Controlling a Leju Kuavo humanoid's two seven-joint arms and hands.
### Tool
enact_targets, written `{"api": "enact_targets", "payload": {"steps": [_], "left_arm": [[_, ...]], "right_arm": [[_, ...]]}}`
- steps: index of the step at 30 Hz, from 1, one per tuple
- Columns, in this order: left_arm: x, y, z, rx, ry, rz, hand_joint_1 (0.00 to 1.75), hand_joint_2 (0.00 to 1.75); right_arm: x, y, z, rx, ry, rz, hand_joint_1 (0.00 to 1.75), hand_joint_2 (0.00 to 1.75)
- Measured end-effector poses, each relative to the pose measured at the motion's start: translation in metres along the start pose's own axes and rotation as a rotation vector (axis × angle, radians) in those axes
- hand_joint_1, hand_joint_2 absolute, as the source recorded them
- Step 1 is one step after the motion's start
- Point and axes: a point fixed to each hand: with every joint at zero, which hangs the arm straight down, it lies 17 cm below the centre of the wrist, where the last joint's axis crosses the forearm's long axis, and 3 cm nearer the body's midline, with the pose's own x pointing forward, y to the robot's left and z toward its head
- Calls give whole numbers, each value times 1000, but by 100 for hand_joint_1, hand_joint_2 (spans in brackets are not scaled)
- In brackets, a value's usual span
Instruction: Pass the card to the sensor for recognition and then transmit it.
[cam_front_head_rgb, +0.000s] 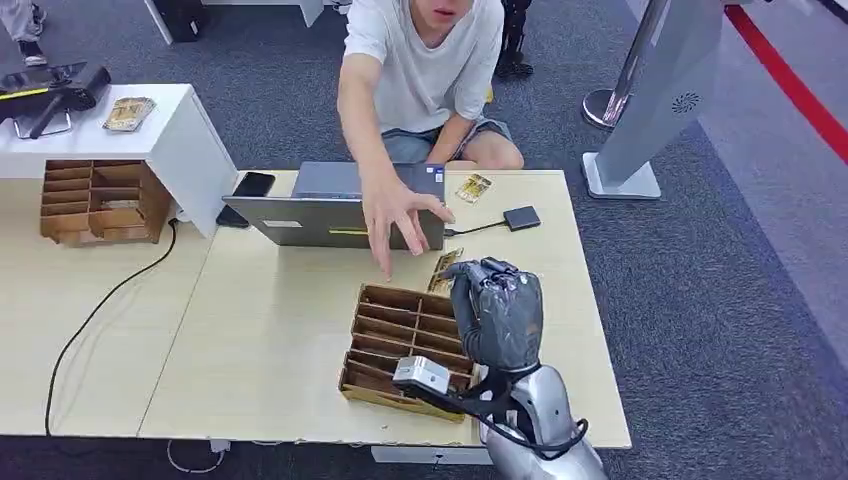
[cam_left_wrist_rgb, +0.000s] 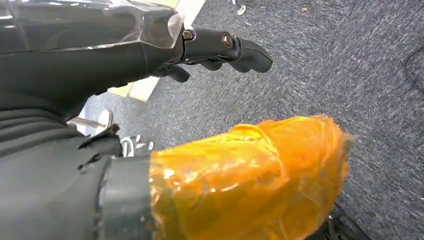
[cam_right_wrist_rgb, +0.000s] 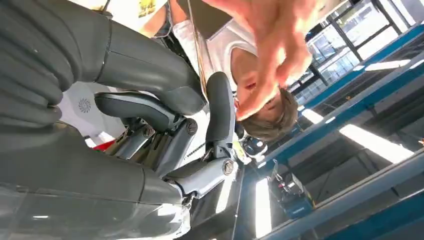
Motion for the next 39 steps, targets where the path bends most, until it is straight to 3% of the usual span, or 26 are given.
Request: {"api": "enact_targets", "payload": {"steps": [20,22,23,25,27,36,37,39], "left_arm": [[0,0,0,-2,0,-5,0,0],[0,0,0,-4,0,-6,0,0],[0,0,0,-4,0,-7,0,0],[0,-1,0,-7,-2,-10,0,0],[1,-2,0,-12,-4,-15,0,0],[2,-3,0,-18,-12,-30,0,0],[2,-3,0,-18,-12,-30,0,0],[2,-3,0,-18,-12,-30,0,0]], "right_arm": [[-8,18,-30,40,27,-85,175,175],[-6,21,-31,53,30,-105,159,175],[-5,24,-33,61,31,-115,136,175],[-2,29,-35,79,32,-137,117,175],[0,32,-38,93,40,-165,0,175],[8,41,-44,115,30,-192,0,175],[8,42,-44,118,30,-195,0,0],[8,43,-44,121,33,-199,0,0]]}}
